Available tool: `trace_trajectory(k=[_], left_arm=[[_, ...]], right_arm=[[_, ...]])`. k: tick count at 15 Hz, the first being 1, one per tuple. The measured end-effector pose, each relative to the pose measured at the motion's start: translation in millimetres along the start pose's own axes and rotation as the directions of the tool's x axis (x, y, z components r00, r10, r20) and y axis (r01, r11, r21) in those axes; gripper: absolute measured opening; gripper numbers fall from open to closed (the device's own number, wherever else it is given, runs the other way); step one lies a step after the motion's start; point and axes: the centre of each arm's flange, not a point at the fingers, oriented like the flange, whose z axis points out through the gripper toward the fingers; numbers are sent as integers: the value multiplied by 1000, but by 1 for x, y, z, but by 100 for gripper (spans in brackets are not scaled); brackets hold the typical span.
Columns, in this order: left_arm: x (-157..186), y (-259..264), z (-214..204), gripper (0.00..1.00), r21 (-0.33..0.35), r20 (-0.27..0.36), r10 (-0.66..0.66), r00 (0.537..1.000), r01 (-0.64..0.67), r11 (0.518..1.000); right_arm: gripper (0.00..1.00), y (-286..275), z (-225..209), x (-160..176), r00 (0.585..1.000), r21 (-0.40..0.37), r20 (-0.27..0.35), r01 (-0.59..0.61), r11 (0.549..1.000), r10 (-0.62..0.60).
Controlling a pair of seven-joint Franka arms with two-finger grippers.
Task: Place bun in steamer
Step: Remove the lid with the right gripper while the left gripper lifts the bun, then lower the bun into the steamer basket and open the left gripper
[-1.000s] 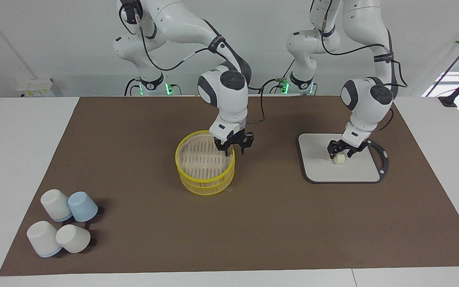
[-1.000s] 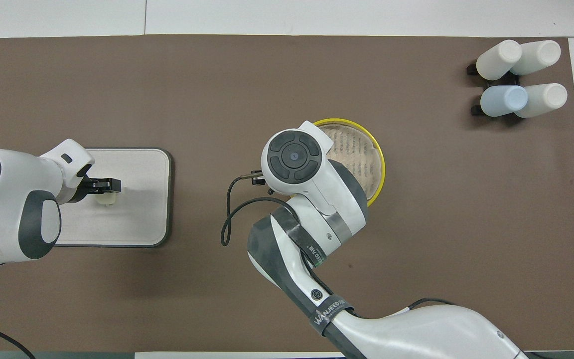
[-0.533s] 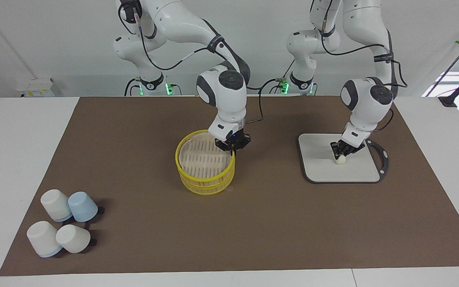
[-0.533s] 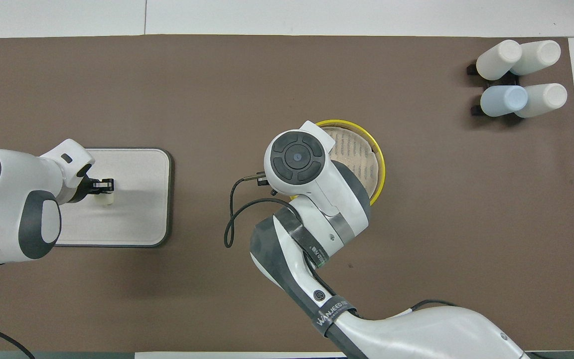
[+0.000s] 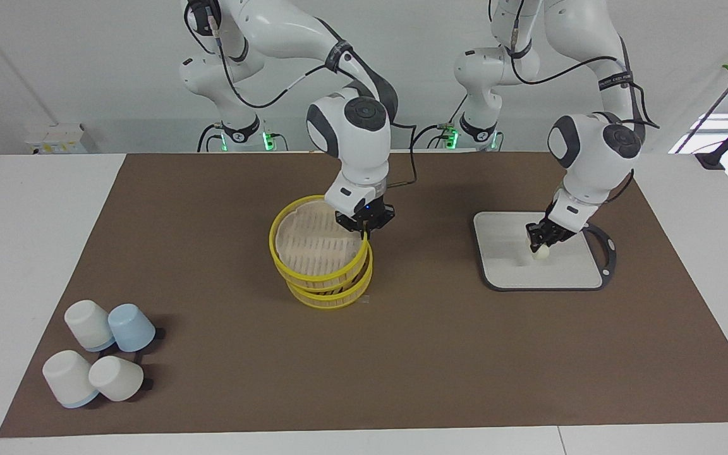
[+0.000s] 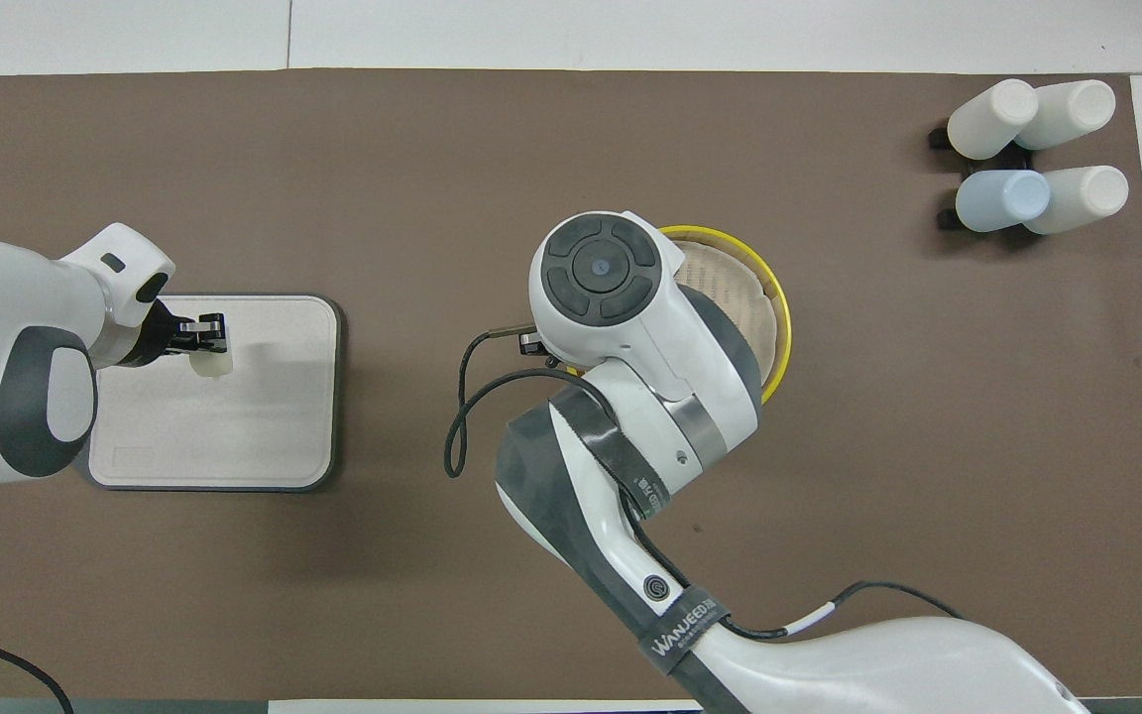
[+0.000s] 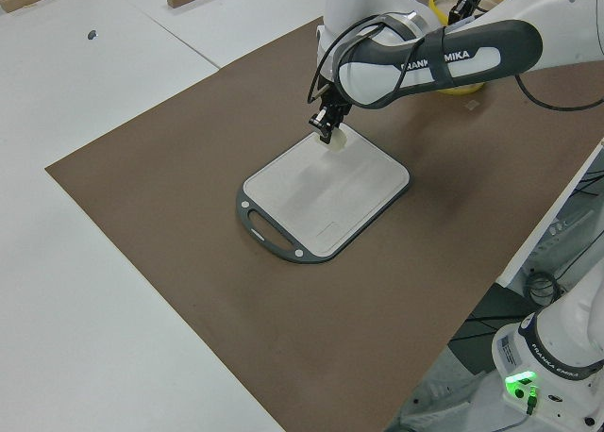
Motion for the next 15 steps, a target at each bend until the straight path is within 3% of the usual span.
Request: trace_trajectory(k=[3, 8, 12, 15], left_arm=[[9, 45, -37, 26, -11, -13, -46, 999, 46, 999], [-5, 183, -83, 26, -61, -60, -128, 990, 124, 990], [-39, 318, -68, 26, -105, -56, -141, 988, 135, 985], [-57, 380, -40, 26, -112, -45, -95, 994, 89, 990]], right_arm=[[8, 52, -52, 12, 999, -7, 16, 37, 999, -37], [8, 226, -102, 27, 989, -3, 110, 104, 995, -103], [8, 332, -97, 22, 973, 35, 166, 156, 987, -160], [8, 385, -78, 11, 961, 67, 203, 177, 982, -187]])
